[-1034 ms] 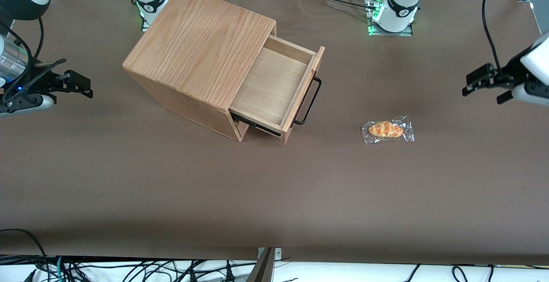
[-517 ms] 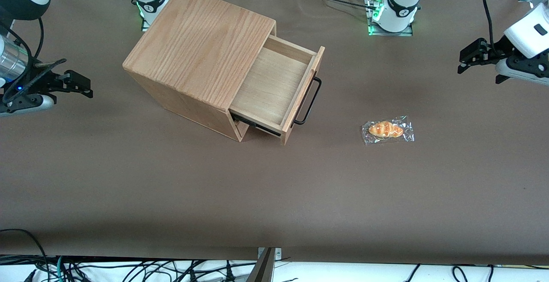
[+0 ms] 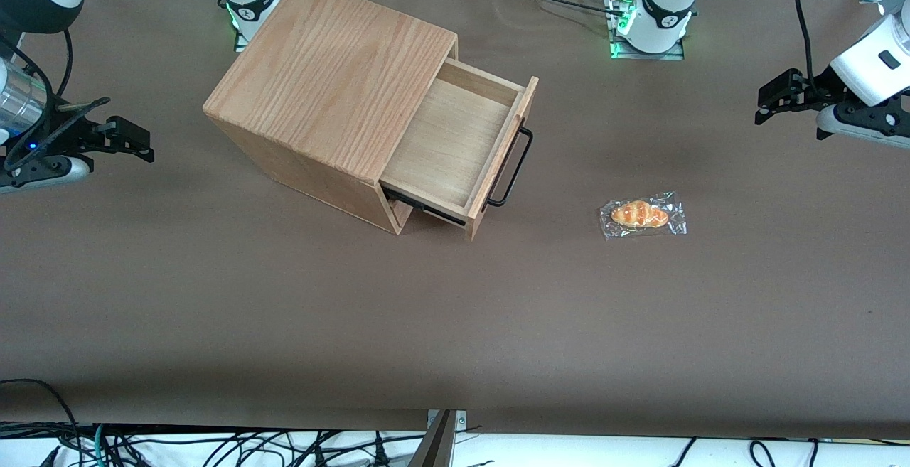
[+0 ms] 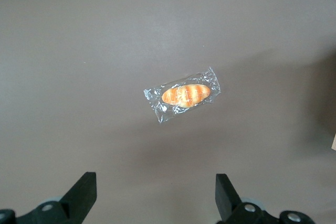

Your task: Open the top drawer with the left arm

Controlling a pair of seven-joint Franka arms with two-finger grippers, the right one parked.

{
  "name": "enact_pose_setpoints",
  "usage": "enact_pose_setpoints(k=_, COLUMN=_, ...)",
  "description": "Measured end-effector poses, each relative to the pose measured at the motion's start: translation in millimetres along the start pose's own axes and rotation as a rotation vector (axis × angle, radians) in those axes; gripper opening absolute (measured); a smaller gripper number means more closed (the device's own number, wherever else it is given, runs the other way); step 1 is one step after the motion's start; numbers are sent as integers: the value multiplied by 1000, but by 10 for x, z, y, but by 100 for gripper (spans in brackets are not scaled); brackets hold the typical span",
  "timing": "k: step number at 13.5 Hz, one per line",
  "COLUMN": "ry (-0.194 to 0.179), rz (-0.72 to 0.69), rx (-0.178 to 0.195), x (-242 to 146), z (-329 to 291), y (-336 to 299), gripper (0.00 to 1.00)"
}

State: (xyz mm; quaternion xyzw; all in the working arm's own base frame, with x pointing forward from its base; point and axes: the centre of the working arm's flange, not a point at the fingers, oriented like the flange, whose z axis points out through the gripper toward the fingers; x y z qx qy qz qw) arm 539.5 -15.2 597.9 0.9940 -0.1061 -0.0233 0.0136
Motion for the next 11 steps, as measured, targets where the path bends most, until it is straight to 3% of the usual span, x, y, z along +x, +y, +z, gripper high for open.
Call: enact_pose_setpoints(k=11, ry=-5, rz=-6, rx=-1, x=15, z=25, y=3, gripper=100)
